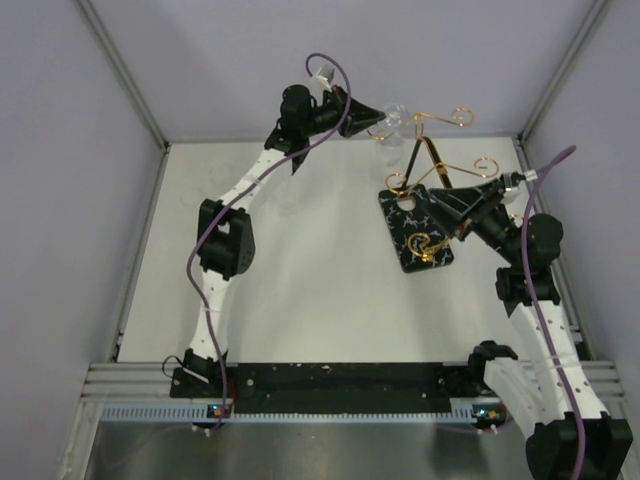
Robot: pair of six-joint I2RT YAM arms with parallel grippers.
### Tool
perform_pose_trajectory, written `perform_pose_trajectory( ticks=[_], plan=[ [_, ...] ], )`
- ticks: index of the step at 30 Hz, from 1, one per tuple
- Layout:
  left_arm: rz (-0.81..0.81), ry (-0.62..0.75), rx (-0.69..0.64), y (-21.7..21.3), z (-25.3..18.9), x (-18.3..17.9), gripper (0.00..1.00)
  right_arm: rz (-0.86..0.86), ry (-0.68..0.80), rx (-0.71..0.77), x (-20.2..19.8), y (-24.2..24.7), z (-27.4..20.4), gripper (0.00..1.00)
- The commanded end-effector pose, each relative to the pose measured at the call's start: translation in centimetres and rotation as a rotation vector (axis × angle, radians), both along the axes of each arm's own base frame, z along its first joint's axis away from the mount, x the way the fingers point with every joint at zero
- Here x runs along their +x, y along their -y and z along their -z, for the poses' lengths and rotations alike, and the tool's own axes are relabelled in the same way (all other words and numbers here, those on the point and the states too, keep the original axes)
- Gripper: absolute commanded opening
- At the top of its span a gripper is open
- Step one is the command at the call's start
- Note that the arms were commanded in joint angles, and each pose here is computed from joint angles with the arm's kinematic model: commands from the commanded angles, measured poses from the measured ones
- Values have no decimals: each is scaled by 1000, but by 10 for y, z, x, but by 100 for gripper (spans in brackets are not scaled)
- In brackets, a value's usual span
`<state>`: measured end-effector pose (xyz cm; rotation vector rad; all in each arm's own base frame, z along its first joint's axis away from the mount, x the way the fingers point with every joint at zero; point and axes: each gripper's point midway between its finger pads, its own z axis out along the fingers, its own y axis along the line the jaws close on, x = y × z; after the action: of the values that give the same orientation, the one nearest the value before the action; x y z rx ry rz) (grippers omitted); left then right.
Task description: Take the wine glass off the wine glass rack
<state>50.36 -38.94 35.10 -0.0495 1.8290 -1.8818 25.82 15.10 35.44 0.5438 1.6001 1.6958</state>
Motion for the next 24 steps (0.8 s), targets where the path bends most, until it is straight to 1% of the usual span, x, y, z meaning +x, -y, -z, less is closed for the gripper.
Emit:
perform_pose_trajectory(
  ticks=[1,7,14,18,24],
  plan=[
    [-60,210,-113,-13,-62,1,0,-21,50,-6,-6,-5,-7,59],
    [-117,224,-117,-35,-65,16,0,-22,51,-7,-6,-5,-5,59],
    [-182,227,-82,-63,-67,20,0,-20,49,-5,-5,-5,-6,59],
    [-203,244,-33,-75,-71,9,0,-13,51,-8,-2,-5,-9,59],
    [-201,260,-9,-94,-79,-16,0,-6,51,-27,0,-5,-14,59]
  ],
)
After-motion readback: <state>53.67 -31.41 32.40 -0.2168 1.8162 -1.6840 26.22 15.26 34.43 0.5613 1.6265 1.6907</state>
